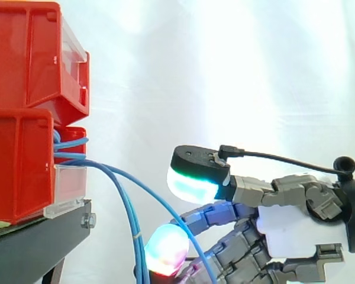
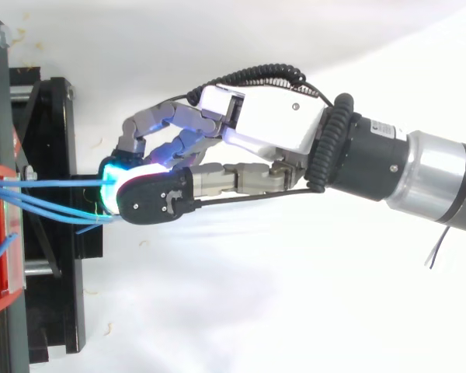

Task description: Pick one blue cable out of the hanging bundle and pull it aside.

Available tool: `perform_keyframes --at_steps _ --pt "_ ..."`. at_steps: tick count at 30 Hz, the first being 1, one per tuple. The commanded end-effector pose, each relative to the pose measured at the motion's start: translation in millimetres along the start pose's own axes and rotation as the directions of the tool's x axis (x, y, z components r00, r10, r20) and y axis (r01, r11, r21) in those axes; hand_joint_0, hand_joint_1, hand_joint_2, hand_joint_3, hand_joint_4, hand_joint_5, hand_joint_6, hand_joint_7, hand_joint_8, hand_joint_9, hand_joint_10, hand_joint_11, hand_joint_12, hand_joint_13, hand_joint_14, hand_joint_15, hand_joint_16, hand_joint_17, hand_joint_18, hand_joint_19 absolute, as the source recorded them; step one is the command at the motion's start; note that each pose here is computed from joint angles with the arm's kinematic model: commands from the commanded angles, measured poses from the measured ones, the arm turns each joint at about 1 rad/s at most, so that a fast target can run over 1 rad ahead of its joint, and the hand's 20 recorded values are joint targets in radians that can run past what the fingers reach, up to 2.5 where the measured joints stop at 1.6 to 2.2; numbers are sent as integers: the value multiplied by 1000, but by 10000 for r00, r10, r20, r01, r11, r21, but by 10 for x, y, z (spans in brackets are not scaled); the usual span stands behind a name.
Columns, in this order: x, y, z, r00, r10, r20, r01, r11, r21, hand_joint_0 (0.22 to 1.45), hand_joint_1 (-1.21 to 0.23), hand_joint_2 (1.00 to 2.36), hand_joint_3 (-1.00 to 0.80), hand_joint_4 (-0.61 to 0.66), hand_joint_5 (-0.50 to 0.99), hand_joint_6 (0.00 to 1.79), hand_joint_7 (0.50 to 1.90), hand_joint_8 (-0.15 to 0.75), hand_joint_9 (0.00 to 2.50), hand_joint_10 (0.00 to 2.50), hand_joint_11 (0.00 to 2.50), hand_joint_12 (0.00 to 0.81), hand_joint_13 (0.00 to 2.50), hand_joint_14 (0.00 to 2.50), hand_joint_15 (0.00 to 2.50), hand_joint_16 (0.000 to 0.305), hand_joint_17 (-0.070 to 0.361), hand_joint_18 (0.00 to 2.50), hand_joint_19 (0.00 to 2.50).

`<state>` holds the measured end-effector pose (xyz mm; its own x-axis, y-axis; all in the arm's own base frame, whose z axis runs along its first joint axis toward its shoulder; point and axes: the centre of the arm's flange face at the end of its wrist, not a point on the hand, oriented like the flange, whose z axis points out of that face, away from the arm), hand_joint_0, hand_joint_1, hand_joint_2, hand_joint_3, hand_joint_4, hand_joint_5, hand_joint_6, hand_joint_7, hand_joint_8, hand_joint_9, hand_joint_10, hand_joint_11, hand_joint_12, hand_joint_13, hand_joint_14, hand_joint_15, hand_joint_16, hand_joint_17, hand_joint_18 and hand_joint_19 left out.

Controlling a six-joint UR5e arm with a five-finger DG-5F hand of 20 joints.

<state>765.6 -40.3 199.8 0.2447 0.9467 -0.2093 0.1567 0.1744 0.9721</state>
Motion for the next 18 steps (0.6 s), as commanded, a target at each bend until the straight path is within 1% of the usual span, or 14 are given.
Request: perform_keyframes --at_steps 1,2,4,7,11,12,13,15,18 --pt "-28 74 7 10000 20 5 -20 9998 172 547 -485 1009 -389 180 -179 780 1017 330 787 16 562 380 717 14 429 58 130 777 550" --pt "-29 93 12 10000 27 7 -27 9999 159 549 -491 1010 -384 183 -180 781 1028 328 788 16 562 378 717 16 428 58 130 777 548" --pt "-53 142 29 10000 30 22 -31 9999 163 565 -569 1014 -320 200 -192 827 1023 326 789 16 568 372 727 15 433 57 128 782 545" --pt "-68 199 40 10000 61 26 -61 9999 136 566 -578 1015 -290 204 -196 843 1047 324 791 14 568 371 727 15 434 57 128 788 533" --pt "-65 196 45 9999 107 27 -107 9999 136 574 -604 1016 -275 219 -201 862 1067 321 784 16 568 367 731 16 430 56 126 792 527" --pt "-65 196 45 9999 107 27 -107 9999 136 577 -610 1017 -272 220 -203 881 1045 322 783 14 579 366 734 15 438 56 126 794 526" --pt "-68 199 40 9999 153 27 -153 9998 136 582 -623 1017 -261 222 -201 891 1050 318 784 14 581 363 735 15 432 56 125 796 517" --pt "-47 268 56 9995 310 29 -310 9995 22 588 -636 1019 -235 216 -199 901 1074 317 787 17 584 364 737 15 430 55 124 797 518" --pt "-26 305 59 9994 351 2 -351 9994 -11 596 -649 1022 -188 199 -192 919 1074 319 809 17 619 360 744 16 432 55 123 804 517"
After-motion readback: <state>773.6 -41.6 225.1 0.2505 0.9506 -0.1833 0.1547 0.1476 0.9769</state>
